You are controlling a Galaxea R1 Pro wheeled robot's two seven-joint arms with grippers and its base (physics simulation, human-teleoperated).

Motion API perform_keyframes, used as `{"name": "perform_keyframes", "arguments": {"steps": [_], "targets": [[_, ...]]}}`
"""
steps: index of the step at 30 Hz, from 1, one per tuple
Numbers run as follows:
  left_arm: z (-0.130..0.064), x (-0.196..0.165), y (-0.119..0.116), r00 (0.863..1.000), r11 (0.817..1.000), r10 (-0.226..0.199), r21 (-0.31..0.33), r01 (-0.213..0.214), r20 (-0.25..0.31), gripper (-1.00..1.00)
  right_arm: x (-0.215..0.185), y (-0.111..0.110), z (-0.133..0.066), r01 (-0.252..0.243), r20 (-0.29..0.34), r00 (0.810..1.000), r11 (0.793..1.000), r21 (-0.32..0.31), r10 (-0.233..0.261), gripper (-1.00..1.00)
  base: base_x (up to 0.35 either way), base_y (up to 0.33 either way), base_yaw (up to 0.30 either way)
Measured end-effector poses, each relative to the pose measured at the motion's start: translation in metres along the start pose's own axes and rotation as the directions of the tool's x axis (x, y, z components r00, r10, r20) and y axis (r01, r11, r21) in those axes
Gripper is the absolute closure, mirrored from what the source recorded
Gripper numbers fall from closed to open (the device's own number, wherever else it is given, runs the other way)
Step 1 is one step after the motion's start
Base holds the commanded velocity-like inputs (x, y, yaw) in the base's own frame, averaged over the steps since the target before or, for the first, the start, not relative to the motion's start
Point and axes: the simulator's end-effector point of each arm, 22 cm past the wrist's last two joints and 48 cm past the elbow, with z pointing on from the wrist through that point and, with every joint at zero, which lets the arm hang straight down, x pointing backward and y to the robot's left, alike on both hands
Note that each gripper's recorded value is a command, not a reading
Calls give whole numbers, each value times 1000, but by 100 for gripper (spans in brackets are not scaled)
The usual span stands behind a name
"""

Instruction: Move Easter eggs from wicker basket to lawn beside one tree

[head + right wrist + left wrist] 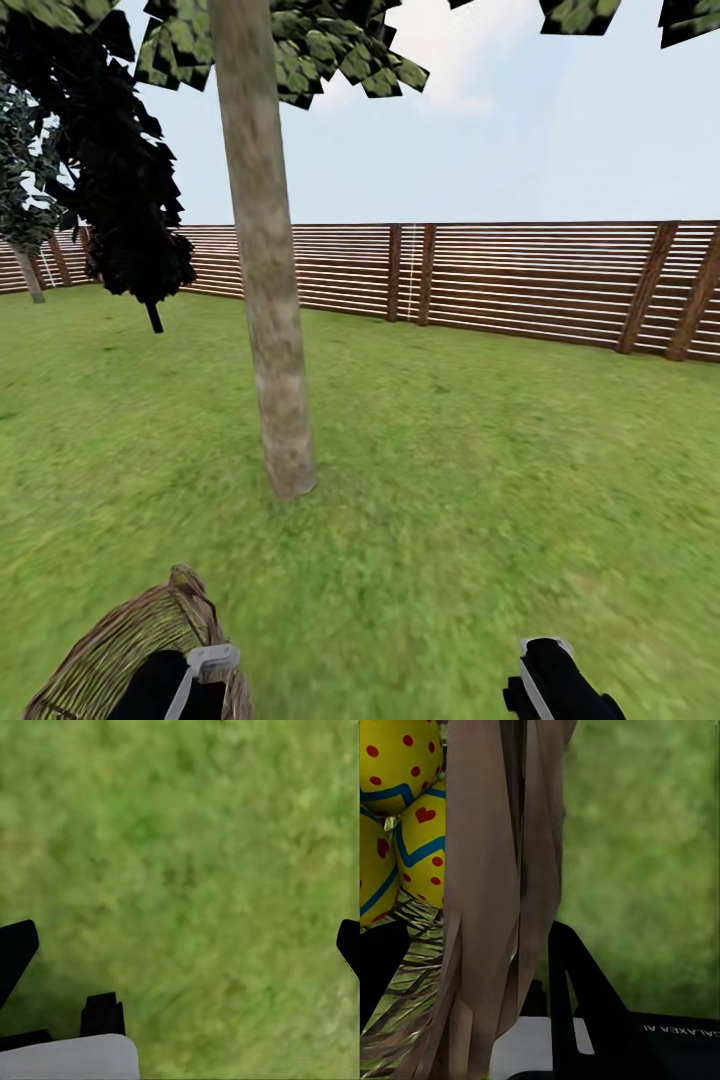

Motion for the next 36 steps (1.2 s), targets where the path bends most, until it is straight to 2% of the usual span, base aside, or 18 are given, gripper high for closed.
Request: {"name": "perform_keyframes", "arguments": {"steps": [5,12,30,36], "targets": [[0,0,-1,1000,1000,-1,2,1,1,100,0,1,0,0,0,1000,1000,-1,0,-100,320,0,0],[0,0,-1,1000,1000,0,4,0,-2,100,0,1,0,1,0,1000,1000,0,-1,-100,19,0,0],[28,9,-1,1000,1000,-2,5,2,-3,100,9,11,27,2,-1,1000,1000,-5,-2,-100,0,0,0],[28,9,-2,1000,1000,-2,6,2,-1,100,9,12,27,3,0,1000,1000,-7,-3,-100,294,0,0]]}}
